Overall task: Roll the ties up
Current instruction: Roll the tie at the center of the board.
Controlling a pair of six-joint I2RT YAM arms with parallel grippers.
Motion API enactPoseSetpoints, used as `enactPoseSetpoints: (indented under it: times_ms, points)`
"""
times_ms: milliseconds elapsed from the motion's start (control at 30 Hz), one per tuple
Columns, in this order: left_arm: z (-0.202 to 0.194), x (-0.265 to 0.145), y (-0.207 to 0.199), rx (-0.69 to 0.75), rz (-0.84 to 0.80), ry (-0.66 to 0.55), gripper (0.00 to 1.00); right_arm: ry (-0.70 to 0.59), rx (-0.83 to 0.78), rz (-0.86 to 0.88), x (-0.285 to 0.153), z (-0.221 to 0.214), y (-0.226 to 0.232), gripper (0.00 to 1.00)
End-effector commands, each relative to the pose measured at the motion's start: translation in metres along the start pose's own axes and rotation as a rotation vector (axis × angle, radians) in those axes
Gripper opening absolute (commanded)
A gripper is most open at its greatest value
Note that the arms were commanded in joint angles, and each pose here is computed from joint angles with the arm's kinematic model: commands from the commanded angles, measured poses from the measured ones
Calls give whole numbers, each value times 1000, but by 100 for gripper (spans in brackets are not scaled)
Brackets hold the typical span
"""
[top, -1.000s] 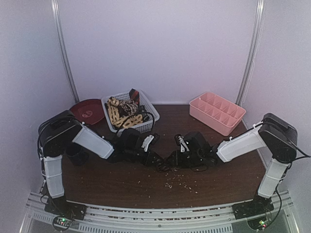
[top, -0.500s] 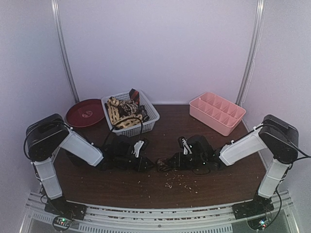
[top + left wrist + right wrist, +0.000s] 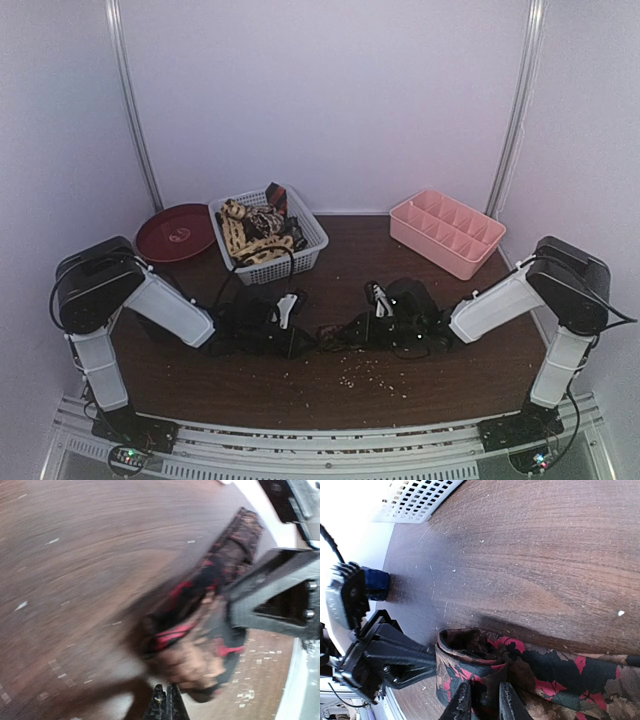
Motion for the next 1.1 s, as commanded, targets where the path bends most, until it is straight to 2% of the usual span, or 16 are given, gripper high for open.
enactPoseSetpoints:
  times_ms: [0, 133, 300, 567, 1067]
  points:
    - [1, -13, 15, -16, 96, -47, 0, 8, 35, 48, 5, -6, 2, 20]
    - [-1, -14, 25, -24, 164, -47, 0, 20, 35, 48, 8, -9, -1, 20]
    - [0, 1, 23, -14, 142, -21, 0, 17, 11, 18, 9, -8, -4, 20]
    - [-5, 12, 12, -16, 36, 6, 0, 32, -39, -50, 5, -8, -12, 21]
    - [18, 6, -33, -16, -152, -26, 0, 6, -89, -73, 0, 3, -14, 22]
Point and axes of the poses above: each gripper's point midway between its finger pads, its own x axis out along the fingers, its own y axis along the line the jaws close on, z = x × y, the point moved 4 cm from there along -x, back along the fingers, and after that the axes turned 13 degrees about -x, right-handed, at the moved point
